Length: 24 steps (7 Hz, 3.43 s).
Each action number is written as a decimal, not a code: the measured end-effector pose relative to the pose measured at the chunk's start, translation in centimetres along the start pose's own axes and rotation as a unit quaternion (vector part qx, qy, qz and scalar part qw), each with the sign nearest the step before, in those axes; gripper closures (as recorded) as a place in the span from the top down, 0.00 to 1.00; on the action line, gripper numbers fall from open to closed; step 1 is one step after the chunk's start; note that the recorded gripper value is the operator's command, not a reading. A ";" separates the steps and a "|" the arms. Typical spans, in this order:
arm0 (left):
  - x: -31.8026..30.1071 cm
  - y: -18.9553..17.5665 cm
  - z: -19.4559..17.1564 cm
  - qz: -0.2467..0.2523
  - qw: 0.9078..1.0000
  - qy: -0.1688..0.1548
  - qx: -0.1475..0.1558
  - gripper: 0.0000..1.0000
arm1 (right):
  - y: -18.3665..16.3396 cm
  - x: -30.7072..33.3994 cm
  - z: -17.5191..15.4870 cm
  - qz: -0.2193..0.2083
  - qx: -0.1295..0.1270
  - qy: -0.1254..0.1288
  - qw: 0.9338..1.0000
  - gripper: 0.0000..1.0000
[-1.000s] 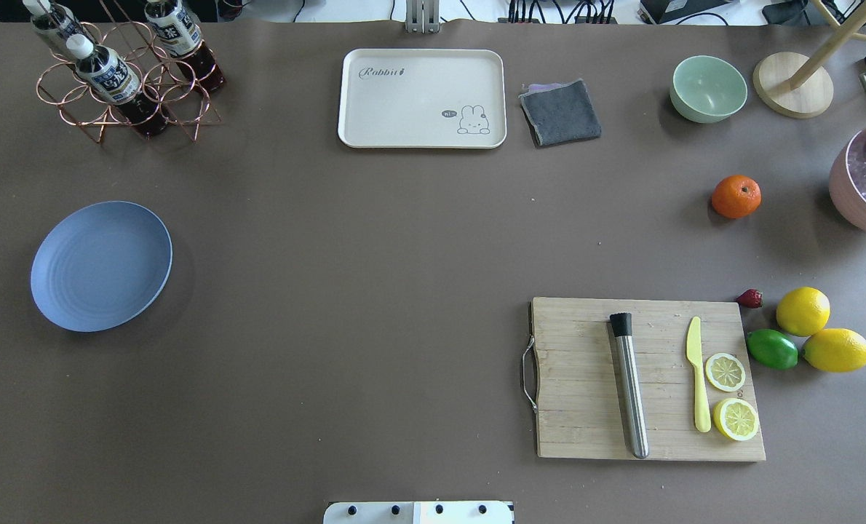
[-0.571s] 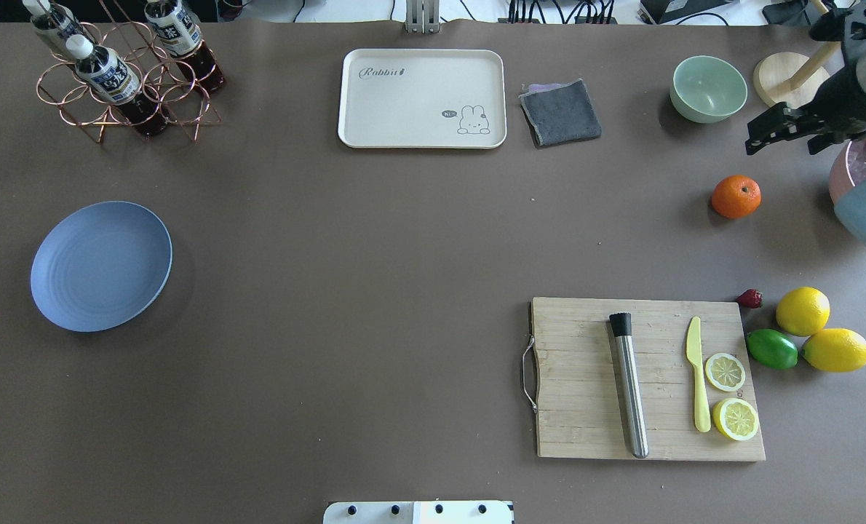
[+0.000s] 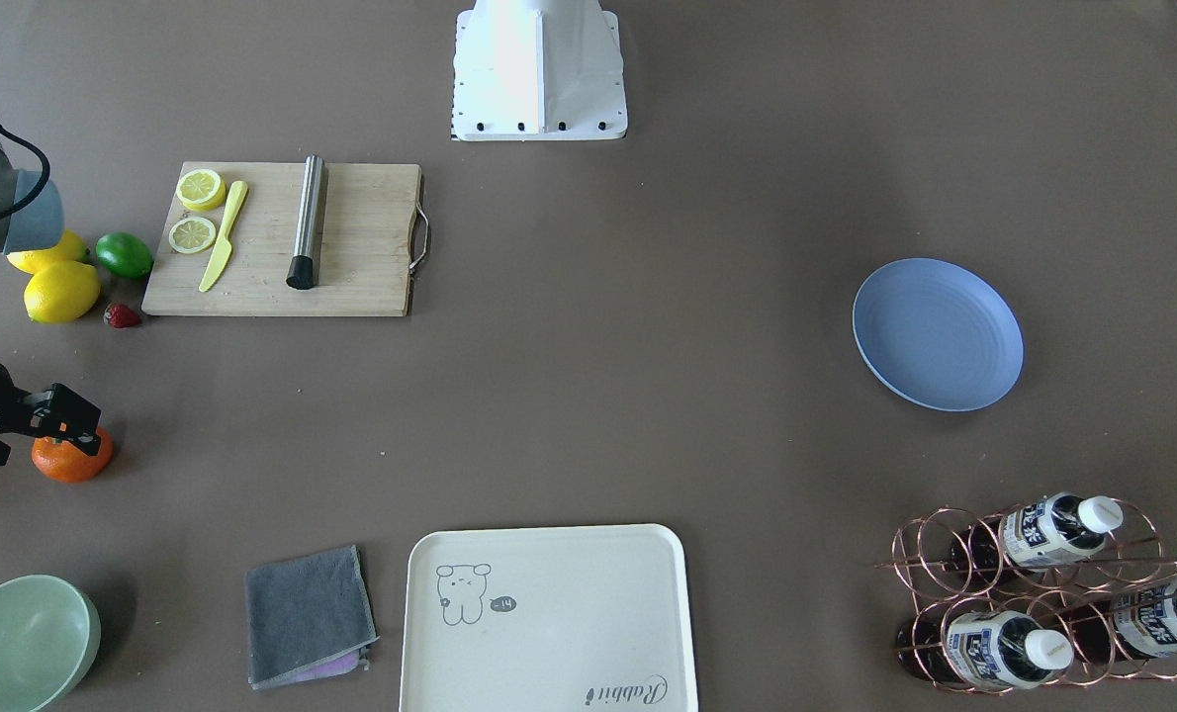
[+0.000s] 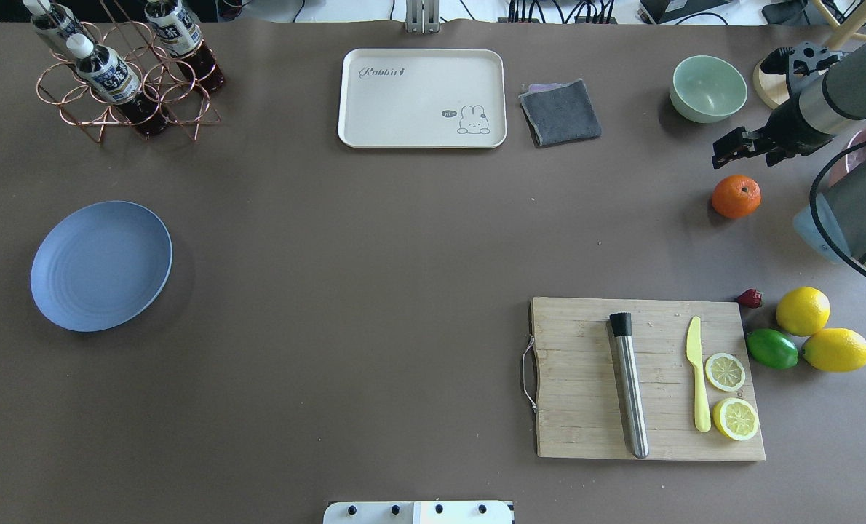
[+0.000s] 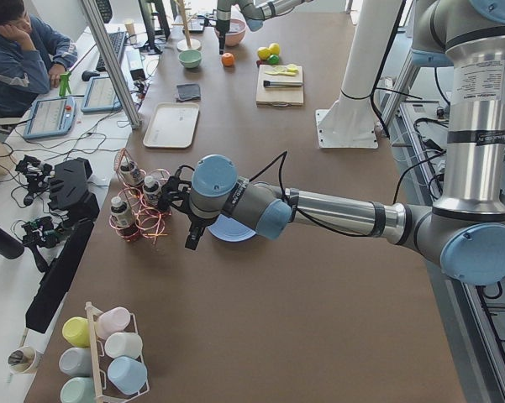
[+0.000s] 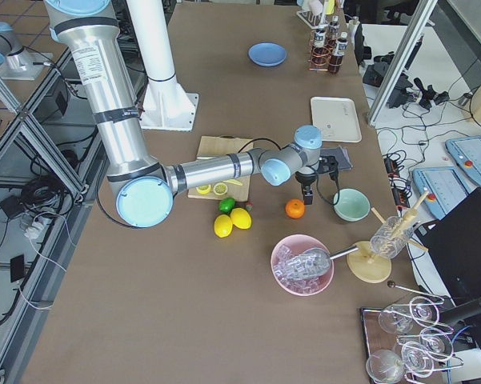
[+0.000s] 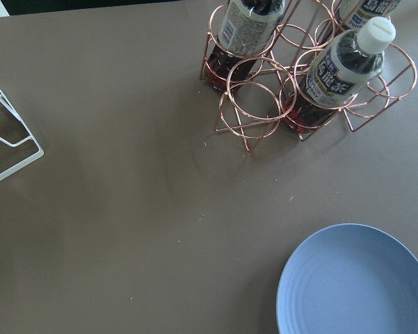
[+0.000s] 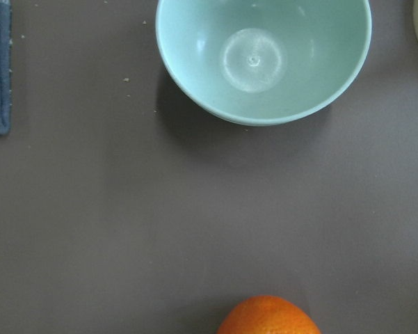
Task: Pick orange to plate
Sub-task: 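Move the right gripper above the orange near the green bowl, then push the blue plate toward the table center with the left gripper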
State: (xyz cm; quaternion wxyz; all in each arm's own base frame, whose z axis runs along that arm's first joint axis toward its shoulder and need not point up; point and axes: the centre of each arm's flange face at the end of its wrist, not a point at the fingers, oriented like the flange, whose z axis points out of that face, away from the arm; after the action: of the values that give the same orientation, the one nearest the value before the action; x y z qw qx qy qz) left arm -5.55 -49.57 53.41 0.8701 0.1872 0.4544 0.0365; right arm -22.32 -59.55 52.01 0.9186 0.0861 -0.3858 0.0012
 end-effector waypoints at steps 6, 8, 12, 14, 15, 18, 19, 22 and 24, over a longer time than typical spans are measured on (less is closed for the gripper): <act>-4.2 3.6 10.4 -0.030 0.999 0.005 -0.027 0.93 | 0.3 -1.2 -2.1 -0.004 0.010 -0.015 1.000 0.98; -1.0 5.8 17.3 -0.037 0.999 0.006 -0.015 0.84 | 0.3 -1.4 -3.9 0.004 0.009 -0.013 1.000 0.99; 5.3 8.0 23.7 -0.028 0.999 0.023 -0.012 0.71 | 0.7 -1.2 -4.4 0.008 0.007 -0.010 1.000 0.99; 6.1 8.4 24.3 -0.021 0.999 0.027 -0.017 0.62 | 0.7 -1.1 -4.4 0.009 0.008 -0.008 1.000 0.99; 6.3 8.9 24.6 -0.017 0.999 0.030 -0.020 0.58 | 0.7 -1.1 -4.3 0.009 0.008 -0.007 1.000 0.99; 5.7 10.6 25.7 -0.004 0.999 0.041 -0.023 0.01 | 0.7 -0.9 -4.1 0.010 0.007 -0.005 1.000 0.99; 5.8 10.8 25.8 -0.001 0.999 0.044 -0.023 0.00 | 0.7 -0.9 -4.1 0.009 0.007 -0.005 1.000 0.99; 6.8 10.7 25.4 0.007 0.998 0.061 -0.017 0.00 | 0.7 -1.0 -4.2 0.008 0.008 -0.006 1.000 0.99; 9.8 9.2 23.8 -0.035 0.994 0.102 -0.019 0.00 | 0.7 -1.1 -4.3 0.008 0.009 -0.007 1.000 0.99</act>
State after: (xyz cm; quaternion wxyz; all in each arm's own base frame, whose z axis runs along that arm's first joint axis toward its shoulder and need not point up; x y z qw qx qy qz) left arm 20.35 -45.71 61.40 0.8236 0.1503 0.5459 0.0337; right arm -20.11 -58.10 48.36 0.9152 0.0915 -0.3923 0.0111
